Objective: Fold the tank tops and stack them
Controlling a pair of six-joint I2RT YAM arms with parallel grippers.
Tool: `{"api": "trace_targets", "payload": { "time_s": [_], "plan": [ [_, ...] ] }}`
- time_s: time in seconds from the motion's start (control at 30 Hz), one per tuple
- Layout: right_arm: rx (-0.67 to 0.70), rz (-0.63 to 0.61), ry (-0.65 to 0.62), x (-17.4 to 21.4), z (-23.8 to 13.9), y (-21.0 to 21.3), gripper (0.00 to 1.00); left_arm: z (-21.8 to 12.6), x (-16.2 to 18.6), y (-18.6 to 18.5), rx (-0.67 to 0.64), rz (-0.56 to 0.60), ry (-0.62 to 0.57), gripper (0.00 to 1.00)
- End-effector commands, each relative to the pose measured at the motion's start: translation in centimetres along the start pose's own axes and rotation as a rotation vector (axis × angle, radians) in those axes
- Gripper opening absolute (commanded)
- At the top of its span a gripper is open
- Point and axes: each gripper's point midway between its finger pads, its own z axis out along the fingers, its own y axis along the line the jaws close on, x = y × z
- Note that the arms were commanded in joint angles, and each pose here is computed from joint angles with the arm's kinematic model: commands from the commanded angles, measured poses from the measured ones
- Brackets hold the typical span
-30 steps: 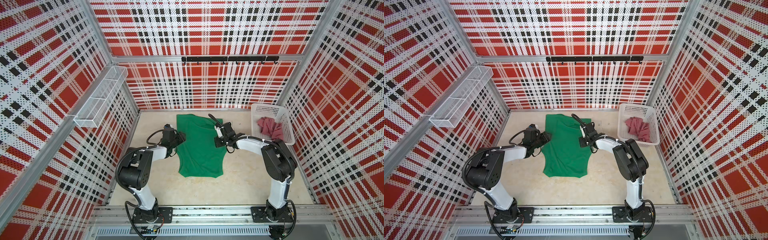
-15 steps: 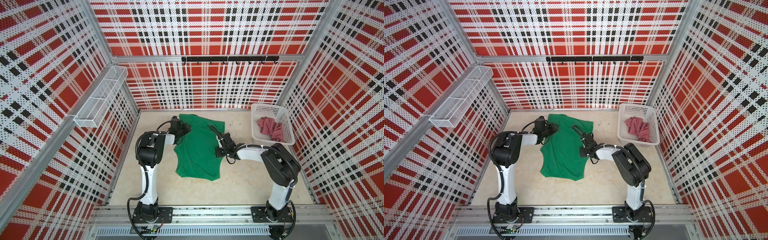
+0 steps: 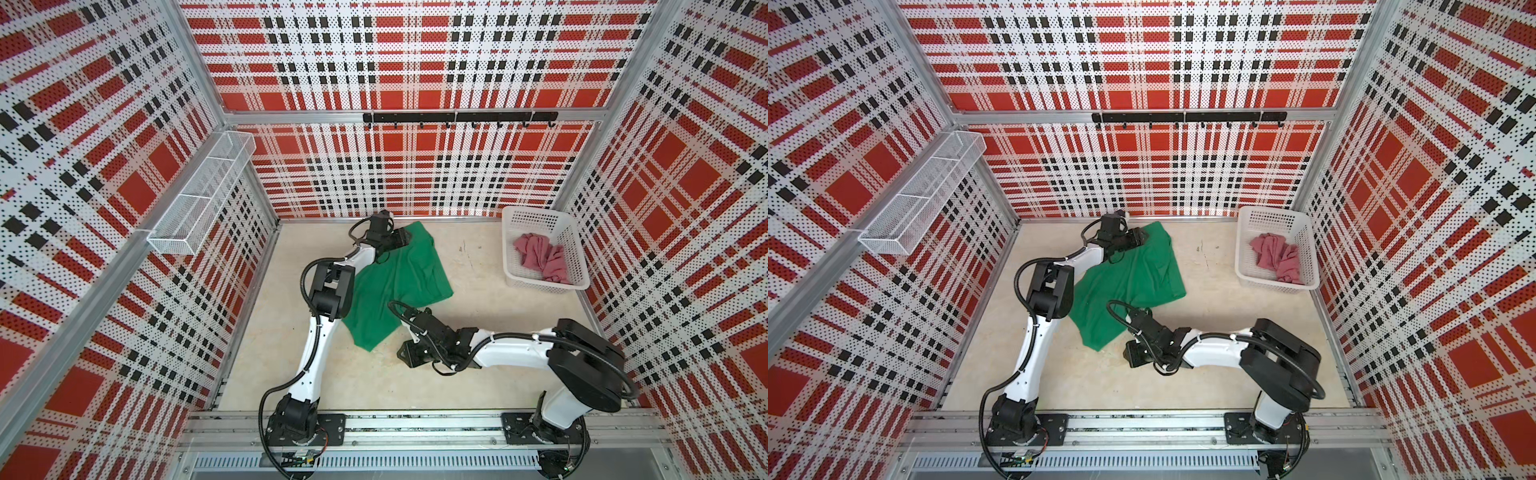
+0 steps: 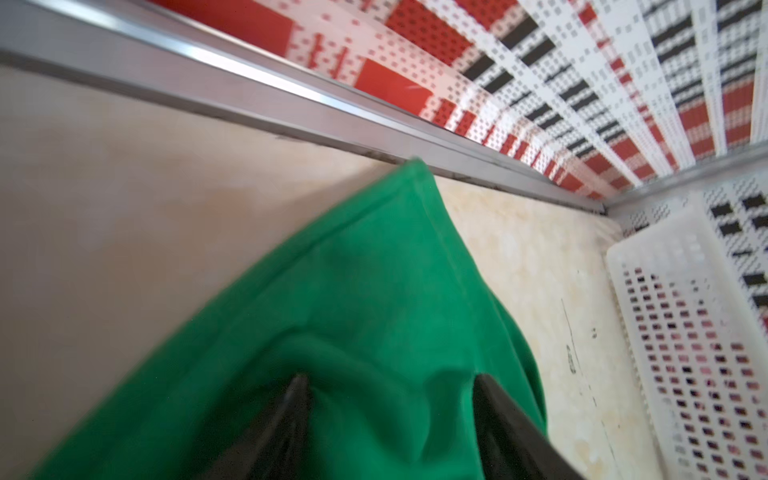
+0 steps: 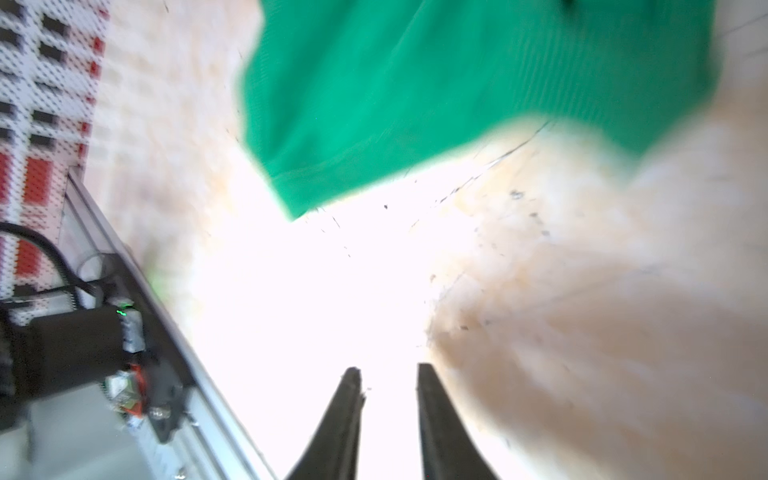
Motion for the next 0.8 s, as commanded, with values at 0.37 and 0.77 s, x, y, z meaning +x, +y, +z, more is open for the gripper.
{"api": "trace_targets", "payload": {
  "time_s": [0.37, 0.77],
  "plan": [
    [0.341, 0.02, -0.343, -14.9, -8.0, -13.3, 0.25, -14.0, -4.2, -2.3, -0.162, 0.226, 0.012, 0.89],
    [0.512, -0.067, -0.177, -18.0, -2.3, -21.2, 0.35, -24.7, 9.3, -0.9, -0.111, -0.271, -0.251, 0.77]
  ]
}}
